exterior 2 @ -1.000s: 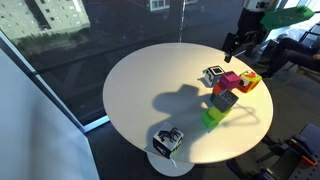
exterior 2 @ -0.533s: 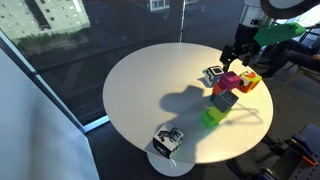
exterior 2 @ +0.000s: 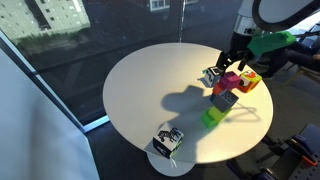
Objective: Pick up the pink block and put it on the table
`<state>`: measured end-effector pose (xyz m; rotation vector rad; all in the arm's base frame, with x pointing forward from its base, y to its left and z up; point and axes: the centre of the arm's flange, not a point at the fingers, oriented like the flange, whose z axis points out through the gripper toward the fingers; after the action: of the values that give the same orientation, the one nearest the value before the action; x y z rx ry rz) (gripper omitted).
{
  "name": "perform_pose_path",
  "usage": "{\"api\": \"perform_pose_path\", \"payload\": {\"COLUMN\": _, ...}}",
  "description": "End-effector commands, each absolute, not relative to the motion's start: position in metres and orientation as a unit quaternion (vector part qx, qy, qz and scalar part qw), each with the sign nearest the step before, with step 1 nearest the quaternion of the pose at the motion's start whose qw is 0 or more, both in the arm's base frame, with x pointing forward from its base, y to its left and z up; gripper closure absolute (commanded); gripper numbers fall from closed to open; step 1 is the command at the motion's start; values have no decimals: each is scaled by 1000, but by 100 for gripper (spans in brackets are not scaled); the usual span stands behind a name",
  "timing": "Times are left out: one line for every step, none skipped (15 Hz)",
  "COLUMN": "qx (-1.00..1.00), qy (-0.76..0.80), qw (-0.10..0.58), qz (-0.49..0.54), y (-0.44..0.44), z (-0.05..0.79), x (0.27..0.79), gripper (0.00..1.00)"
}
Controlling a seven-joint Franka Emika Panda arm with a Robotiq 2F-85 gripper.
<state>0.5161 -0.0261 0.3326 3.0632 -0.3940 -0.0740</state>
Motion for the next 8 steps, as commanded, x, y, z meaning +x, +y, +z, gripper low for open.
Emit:
{"api": "perform_pose_path", "payload": {"qx": 991, "qy": -128, "qw": 36, "qz": -18, "y": -21, "z": 324, "x": 518, "gripper": 0}}
{"api": "perform_pose_path", "payload": {"qx": 991, "qy": -127, "qw": 36, "qz": -18, "y": -20, "z": 322, "x": 518, "gripper": 0}}
{"api": "perform_pose_path", "payload": {"qx": 991, "qy": -126, "qw": 37, "qz": -18, "y": -19, "z": 319, "x": 518, "gripper": 0}}
{"api": "perform_pose_path", "payload": {"qx": 991, "qy": -125, "qw": 37, "qz": -19, "y": -19, "z": 317, "x": 518, "gripper": 0}}
{"api": "perform_pose_path", "payload": {"qx": 991, "qy": -125, "qw": 38, "qz": -21, "y": -19, "z": 315, "x": 519, "gripper": 0}}
{"api": "perform_pose_path", "payload": {"qx": 991, "qy": -125, "qw": 39, "qz": -23, "y": -20, "z": 312, "x": 519, "gripper": 0}}
{"api": "perform_pose_path", "payload": {"qx": 991, "qy": -126, "qw": 40, "qz": -25, "y": -20, "z": 310, "x": 520, "gripper": 18}}
{"api": "perform_pose_path", "payload": {"qx": 991, "qy": -126, "qw": 41, "qz": -26, "y": -20, "z": 308, "x": 520, "gripper": 26}}
